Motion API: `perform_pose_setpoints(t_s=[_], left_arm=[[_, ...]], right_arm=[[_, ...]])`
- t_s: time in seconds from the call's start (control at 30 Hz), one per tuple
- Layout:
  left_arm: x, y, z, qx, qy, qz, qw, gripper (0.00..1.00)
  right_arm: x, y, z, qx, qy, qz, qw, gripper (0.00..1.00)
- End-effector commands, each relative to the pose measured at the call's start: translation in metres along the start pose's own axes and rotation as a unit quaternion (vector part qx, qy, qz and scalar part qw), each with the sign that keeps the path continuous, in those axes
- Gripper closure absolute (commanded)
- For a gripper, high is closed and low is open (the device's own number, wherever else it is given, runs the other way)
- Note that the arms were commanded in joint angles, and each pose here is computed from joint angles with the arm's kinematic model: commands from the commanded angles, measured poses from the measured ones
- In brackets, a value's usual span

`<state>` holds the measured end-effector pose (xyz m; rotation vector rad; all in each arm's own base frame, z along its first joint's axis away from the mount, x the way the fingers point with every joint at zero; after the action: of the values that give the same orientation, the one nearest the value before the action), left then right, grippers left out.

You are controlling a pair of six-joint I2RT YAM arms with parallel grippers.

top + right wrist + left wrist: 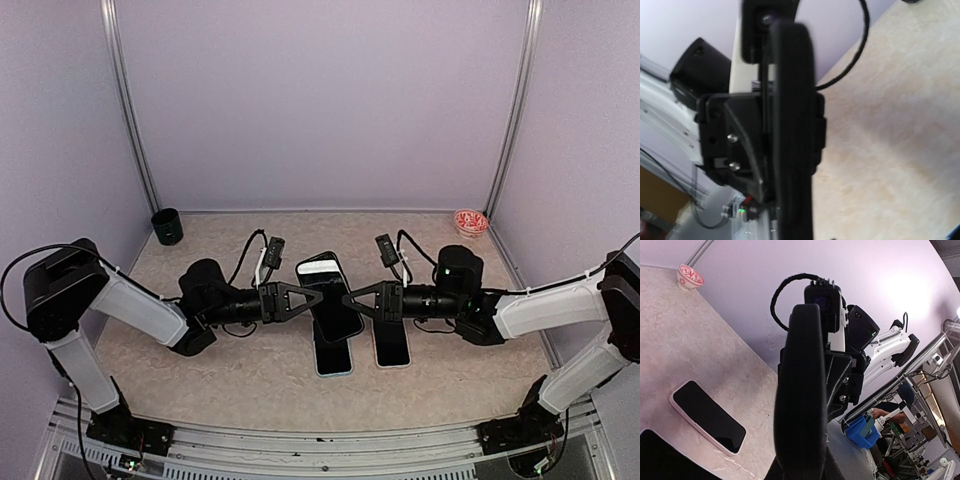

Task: Put the phone into the phone case
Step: Pass from the right arm to the left, then place the phone with the phone case at the center of the board.

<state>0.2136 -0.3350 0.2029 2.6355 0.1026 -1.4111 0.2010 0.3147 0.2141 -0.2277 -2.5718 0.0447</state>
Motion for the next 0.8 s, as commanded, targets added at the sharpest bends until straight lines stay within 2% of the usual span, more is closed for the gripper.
perform_pose_setpoints(t_s=[0.0, 0.13, 0.27, 0.5, 0.77], left_arm=[[-0.012, 0.003, -0.003, 0.009, 0.001, 0.013, 1.0, 1.0], [-0.002, -0.005, -0.001, 0.024, -0.018, -0.057, 0.998, 1.0], [0.002, -0.018, -0.009, 0.032, -0.04, -0.129, 0.99, 1.0], [0.01, -0.051, -0.015, 0.062, -0.101, -0.208, 0.971, 1.0], [0.028, -0.072, -0.013, 0.093, -0.153, -0.246, 0.953, 1.0]], right_arm=[[-0.001, 0.001, -0.005, 0.003, -0.022, 0.022, 1.0, 0.68], [-0.002, -0.005, -0.006, 0.014, -0.041, 0.051, 0.998, 0.51], [-0.006, -0.014, -0.007, 0.023, -0.058, 0.089, 0.994, 0.44], [-0.012, -0.024, -0.006, 0.038, -0.072, 0.132, 0.988, 0.42], [-0.014, -0.029, -0.006, 0.048, -0.083, 0.156, 0.983, 0.42]])
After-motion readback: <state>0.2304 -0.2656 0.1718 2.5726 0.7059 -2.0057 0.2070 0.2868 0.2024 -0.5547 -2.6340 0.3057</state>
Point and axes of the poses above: each gripper's point midway between its finger pads, its own y axis out along the fingers, its own x axis along the line the jaws close on, z = x × y, the point moved 5 cm from there along -y, back along the fingers, and after that the axes turned 11 degrees about -y, right-handed, at the moved point
